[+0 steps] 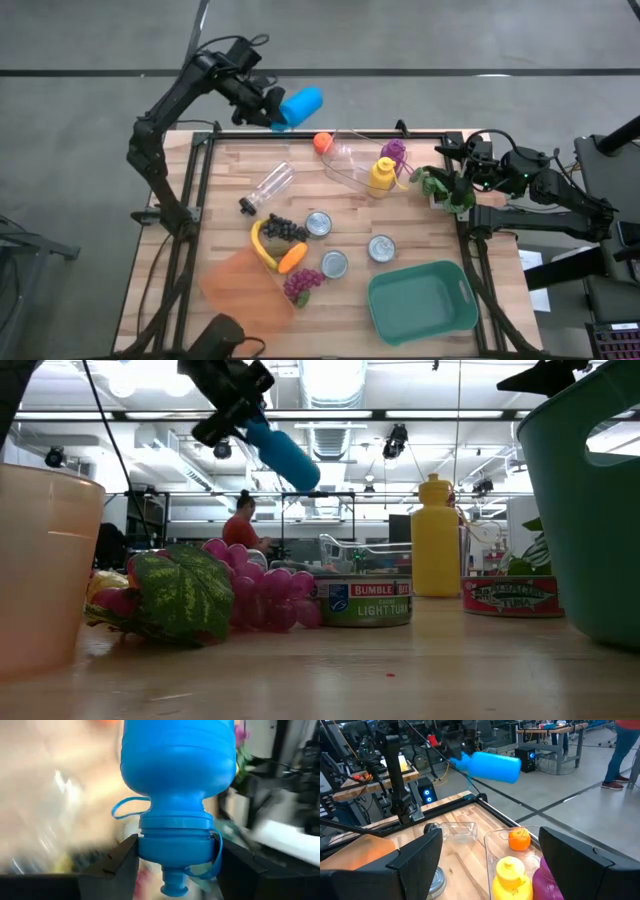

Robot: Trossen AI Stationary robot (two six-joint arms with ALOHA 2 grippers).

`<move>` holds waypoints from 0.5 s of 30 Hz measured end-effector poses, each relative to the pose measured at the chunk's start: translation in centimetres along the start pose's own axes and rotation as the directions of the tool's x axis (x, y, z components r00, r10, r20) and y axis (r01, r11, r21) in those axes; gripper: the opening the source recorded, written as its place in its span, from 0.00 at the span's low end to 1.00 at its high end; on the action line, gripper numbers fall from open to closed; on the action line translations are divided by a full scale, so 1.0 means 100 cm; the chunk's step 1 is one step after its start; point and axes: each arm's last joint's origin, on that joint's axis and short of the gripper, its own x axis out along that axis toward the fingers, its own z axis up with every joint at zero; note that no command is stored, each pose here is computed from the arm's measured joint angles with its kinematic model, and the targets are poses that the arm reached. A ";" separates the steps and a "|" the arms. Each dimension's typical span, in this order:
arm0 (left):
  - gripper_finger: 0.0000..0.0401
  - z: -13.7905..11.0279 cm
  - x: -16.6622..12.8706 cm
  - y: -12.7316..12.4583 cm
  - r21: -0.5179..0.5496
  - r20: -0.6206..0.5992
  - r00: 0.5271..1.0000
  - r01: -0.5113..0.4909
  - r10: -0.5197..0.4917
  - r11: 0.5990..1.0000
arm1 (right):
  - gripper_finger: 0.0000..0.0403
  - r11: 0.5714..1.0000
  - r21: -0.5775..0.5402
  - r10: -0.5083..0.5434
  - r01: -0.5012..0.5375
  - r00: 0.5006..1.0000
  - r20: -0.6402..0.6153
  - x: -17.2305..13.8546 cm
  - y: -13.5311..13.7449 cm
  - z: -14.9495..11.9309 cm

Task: Pick & Place Food Item
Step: Put the blue water bottle into the transparent bin

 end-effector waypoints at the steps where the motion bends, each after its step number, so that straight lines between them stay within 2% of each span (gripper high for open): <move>1: 0.53 0.001 0.001 -0.002 0.056 0.032 0.999 -0.023 0.021 0.998 | 0.82 1.000 0.000 0.000 0.000 1.000 0.000 0.000 0.000 0.000; 6: 0.53 0.002 0.013 -0.008 0.213 0.059 0.996 -0.080 0.069 0.974 | 0.82 1.000 0.000 0.000 0.000 1.000 0.000 0.000 0.000 0.000; 8: 0.53 0.002 0.018 -0.007 0.206 0.033 0.996 -0.093 0.088 0.974 | 0.82 1.000 0.000 0.000 0.000 1.000 0.000 0.000 0.000 0.000; 10: 0.53 0.000 0.019 -0.006 0.082 0.013 0.994 -0.105 0.104 0.991 | 0.82 1.000 0.000 0.000 0.000 1.000 0.000 0.000 0.000 0.000; 12: 0.53 -0.001 0.019 -0.006 -0.085 0.010 0.995 -0.099 0.100 0.991 | 0.82 1.000 0.000 0.000 0.000 1.000 0.000 0.000 0.000 0.000; 13: 0.53 -0.001 0.018 -0.007 -0.183 0.008 0.996 -0.088 0.091 0.979 | 0.82 1.000 0.000 0.000 0.000 1.000 0.000 0.000 0.000 0.000; 15: 0.53 0.000 0.018 -0.009 -0.383 0.007 0.999 -0.041 0.047 0.923 | 0.82 1.000 0.000 0.000 0.000 1.000 0.000 0.000 0.000 0.000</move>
